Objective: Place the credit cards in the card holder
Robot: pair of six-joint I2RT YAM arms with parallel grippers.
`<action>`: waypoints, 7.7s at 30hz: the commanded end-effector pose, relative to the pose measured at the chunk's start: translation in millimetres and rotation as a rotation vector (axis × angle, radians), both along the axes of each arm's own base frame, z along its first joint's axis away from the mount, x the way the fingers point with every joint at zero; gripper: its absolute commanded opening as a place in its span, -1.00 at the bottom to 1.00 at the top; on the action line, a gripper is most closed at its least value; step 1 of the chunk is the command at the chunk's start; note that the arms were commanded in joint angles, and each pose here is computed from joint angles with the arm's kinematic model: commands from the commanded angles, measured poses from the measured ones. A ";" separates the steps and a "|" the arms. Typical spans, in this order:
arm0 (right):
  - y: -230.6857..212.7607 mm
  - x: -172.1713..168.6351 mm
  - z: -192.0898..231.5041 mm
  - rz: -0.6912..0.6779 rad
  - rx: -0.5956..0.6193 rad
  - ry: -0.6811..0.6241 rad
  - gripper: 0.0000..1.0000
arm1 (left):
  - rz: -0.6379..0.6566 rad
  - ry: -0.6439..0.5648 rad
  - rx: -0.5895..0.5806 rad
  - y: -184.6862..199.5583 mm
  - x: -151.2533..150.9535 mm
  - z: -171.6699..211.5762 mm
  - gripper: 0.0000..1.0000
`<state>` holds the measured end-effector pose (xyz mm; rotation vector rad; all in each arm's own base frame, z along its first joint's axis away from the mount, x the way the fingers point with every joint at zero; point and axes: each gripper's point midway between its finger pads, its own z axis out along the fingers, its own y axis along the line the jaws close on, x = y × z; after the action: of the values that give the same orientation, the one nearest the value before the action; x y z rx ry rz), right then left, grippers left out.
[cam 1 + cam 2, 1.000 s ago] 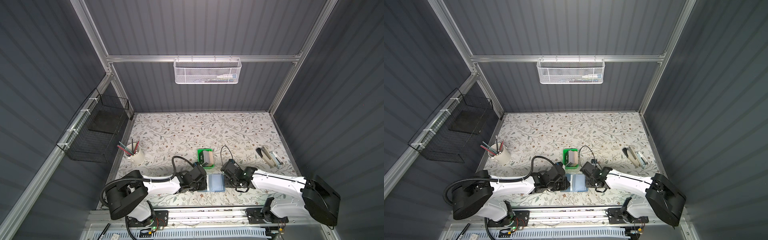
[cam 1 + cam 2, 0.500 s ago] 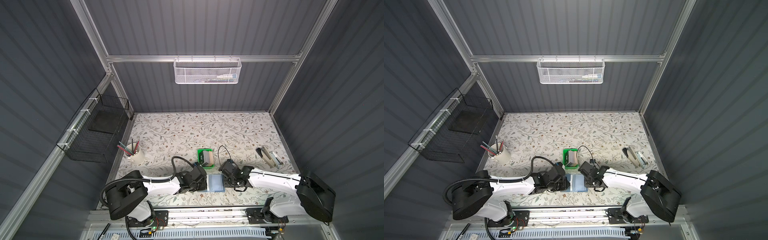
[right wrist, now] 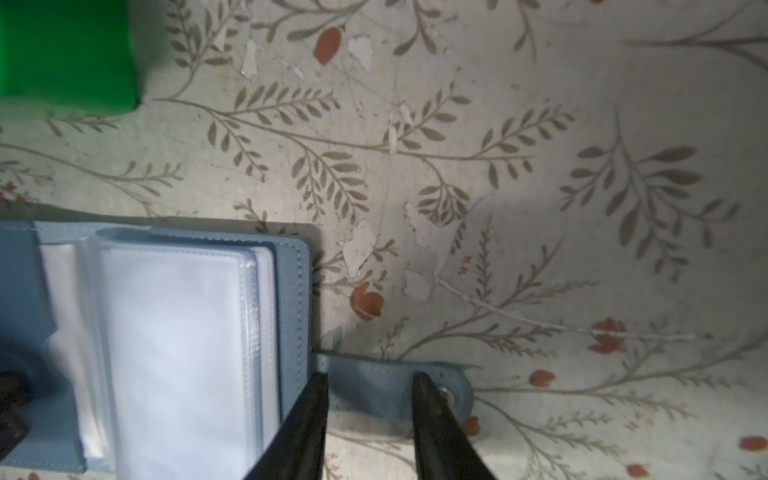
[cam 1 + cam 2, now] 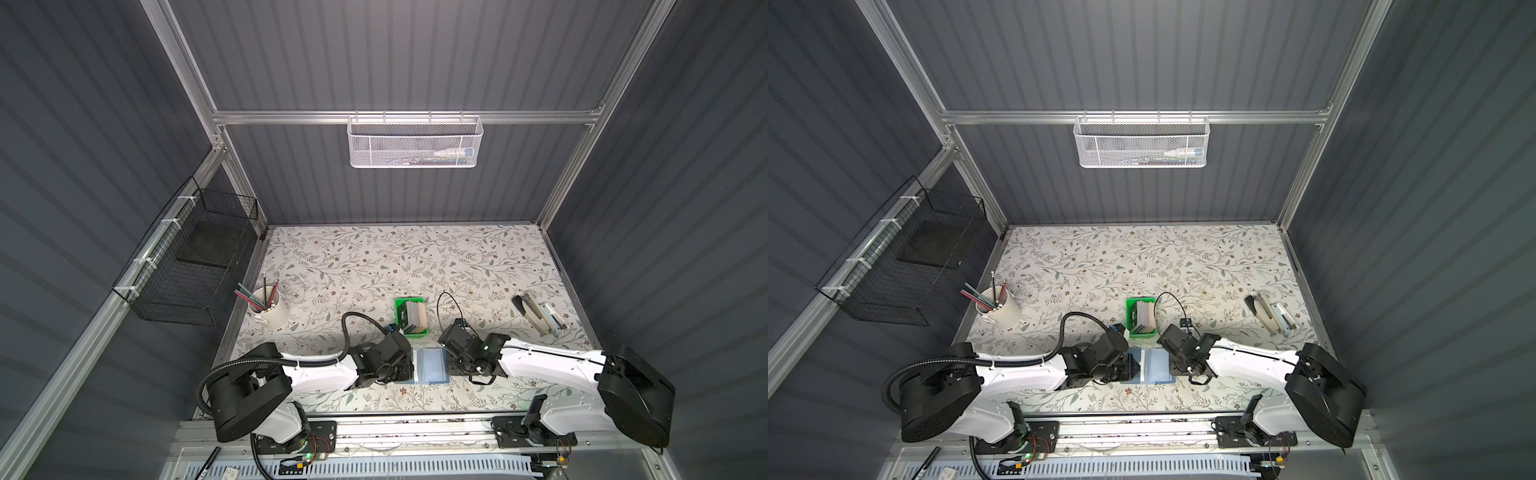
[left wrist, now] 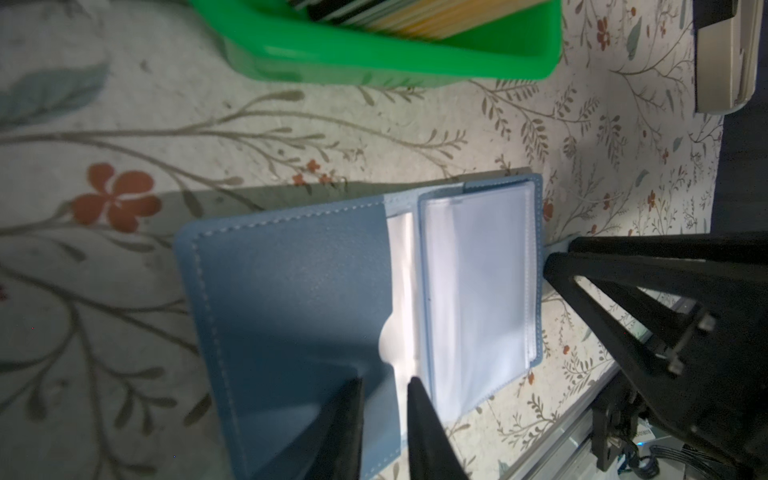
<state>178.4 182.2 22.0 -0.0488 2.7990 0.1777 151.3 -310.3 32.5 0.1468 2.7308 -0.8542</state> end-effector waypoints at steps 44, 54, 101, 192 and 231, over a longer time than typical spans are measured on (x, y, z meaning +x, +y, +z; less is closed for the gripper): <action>15.2 19.0 51.5 0.027 0.151 -0.186 -0.16 | -0.014 -0.060 -0.088 3.0 41.2 55.8 -0.47; 17.5 29.6 67.9 0.004 0.198 -0.248 -0.04 | -0.043 -0.121 -0.048 0.2 66.7 78.2 -0.46; 85.3 138.1 91.1 0.042 0.176 -0.273 0.91 | -0.171 -0.057 0.099 17.1 155.6 67.0 -0.53; 108.2 121.5 48.5 0.050 0.194 -0.218 0.98 | -0.182 0.002 0.128 16.5 160.0 44.9 -0.65; 81.6 130.4 30.4 -0.030 0.103 -0.209 0.98 | -0.175 0.040 0.139 17.4 157.3 31.5 -0.66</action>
<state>305.5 273.9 50.5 -0.0375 2.5835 0.3408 310.6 -292.0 67.4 0.4044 2.8208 -0.7124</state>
